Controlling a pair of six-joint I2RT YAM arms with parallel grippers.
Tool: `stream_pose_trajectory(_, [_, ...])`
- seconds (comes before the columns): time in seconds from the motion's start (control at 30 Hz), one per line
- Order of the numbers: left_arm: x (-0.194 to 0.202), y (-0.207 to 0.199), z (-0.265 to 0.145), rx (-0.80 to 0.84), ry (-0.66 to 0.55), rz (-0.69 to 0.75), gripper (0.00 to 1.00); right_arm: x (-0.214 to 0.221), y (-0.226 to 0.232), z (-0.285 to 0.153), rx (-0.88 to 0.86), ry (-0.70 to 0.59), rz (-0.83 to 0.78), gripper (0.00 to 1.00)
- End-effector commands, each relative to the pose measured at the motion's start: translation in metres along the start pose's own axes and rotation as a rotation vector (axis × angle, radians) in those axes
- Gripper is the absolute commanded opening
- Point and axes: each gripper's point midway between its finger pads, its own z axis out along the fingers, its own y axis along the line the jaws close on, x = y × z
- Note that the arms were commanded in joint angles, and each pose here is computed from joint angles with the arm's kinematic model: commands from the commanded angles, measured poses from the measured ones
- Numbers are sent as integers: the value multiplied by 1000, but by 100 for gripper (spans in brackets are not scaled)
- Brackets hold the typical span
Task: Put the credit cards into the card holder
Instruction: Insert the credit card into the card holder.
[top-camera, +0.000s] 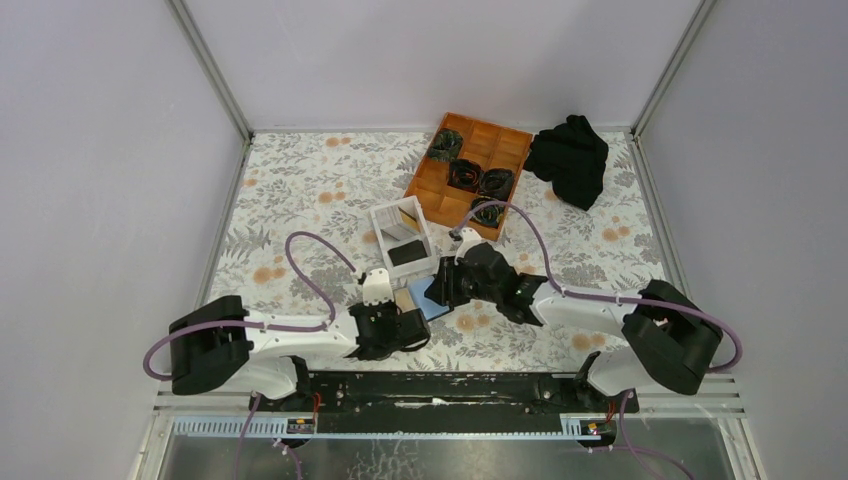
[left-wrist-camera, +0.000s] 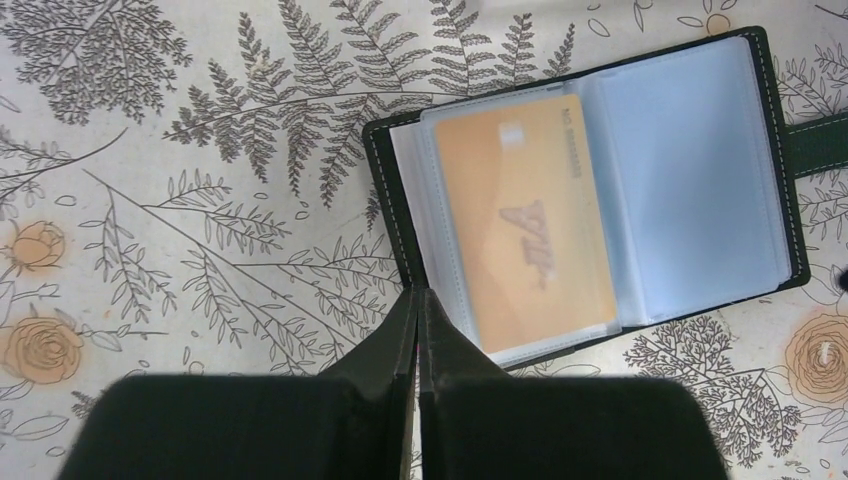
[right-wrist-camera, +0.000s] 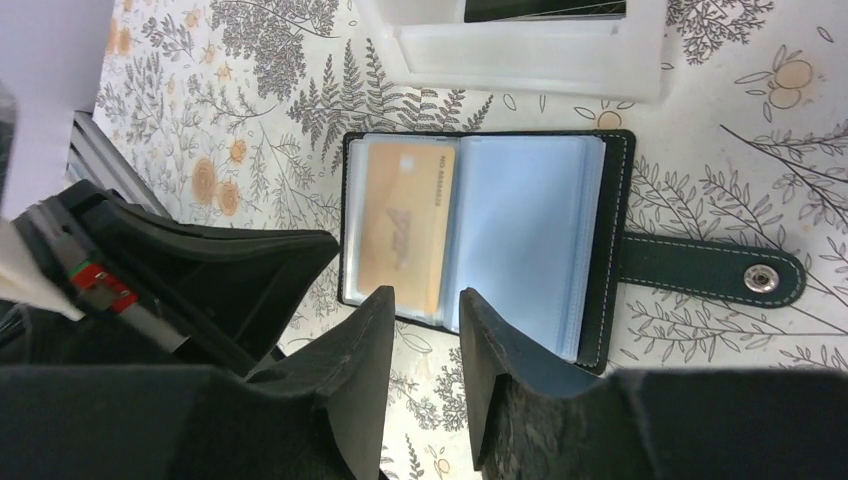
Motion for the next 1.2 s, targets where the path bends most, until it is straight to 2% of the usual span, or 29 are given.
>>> stream_pose_trajectory(0.0, [-22,8,-10,-46,-79,-11,3,-12,10,10,12,-22,-66,37])
stream_pose_trajectory(0.13, [-44,12,-20,-56,-150,-52,3,-21,8,20,53,-22,-104,37])
stream_pose_trajectory(0.23, [-65,13,-30,-34,-218,-108,8,-35,8,25,98,-33,-137,38])
stream_pose_trajectory(0.47, [-115,19,-55,22,-343,-203,45,-87,7,46,225,-49,-232,44])
stream_pose_trajectory(0.63, [-131,15,-59,53,-356,-202,63,-124,-1,69,268,-39,-258,49])
stream_pose_trajectory(0.87, [-140,12,-56,93,-359,-209,66,-164,-10,96,280,-43,-260,52])
stream_pose_trajectory(1.17, [-141,17,-48,97,-343,-225,69,-182,-16,123,233,-28,-236,53])
